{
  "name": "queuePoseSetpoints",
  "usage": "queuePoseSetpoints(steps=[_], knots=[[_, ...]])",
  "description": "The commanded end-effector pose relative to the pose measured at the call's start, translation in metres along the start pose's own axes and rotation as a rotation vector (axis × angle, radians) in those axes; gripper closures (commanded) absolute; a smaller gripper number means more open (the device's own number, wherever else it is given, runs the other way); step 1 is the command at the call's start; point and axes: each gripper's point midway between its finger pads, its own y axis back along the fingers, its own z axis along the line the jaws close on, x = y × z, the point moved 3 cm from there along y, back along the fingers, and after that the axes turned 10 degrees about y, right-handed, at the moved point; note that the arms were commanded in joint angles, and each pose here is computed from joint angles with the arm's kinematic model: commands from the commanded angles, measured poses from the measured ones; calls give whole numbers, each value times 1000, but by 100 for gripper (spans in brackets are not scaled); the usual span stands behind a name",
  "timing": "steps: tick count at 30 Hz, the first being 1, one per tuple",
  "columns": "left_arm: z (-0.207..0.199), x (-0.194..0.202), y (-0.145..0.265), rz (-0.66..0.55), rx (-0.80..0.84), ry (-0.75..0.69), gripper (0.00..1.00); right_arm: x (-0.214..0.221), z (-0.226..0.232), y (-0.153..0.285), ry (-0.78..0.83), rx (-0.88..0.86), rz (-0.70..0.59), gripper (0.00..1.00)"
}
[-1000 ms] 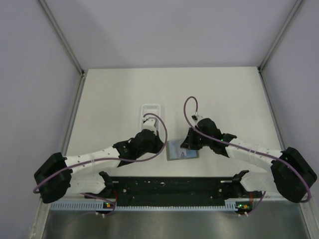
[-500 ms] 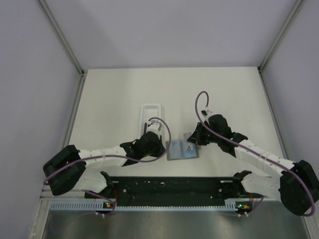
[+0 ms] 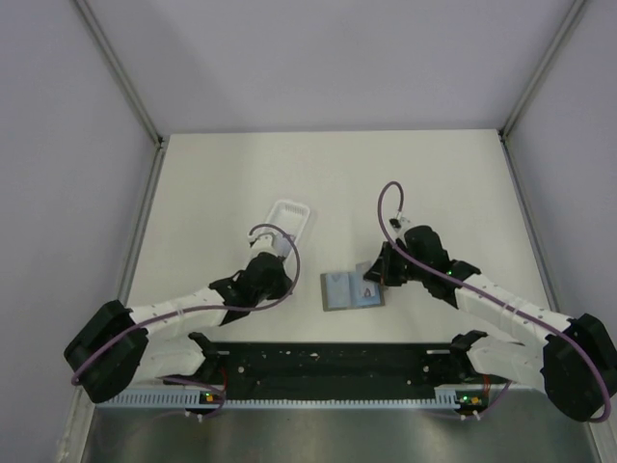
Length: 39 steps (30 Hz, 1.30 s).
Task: Put the credit cards into the card holder
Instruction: Insert the credit card into the card holder.
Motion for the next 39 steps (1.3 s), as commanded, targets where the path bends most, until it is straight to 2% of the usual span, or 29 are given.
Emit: queuePoseSetpoints(steps=[1,5,9,21,39], knots=[[-25,-14,10,-49,130,2,100,-2,4,-1,12,-41,2,100],[-55,-5,14,20,314,-39,100,5,5,-7,13,-63,52,100],[-68,10,12,76,379,-68,100,9,5,-12,21,-85,88,100],[-64,30,-4,139,376,-71,100,15,8,-27,-33,-151,70,100],[-60,41,-16,177,370,-75,100,18,-7,-35,-189,-60,84,100]])
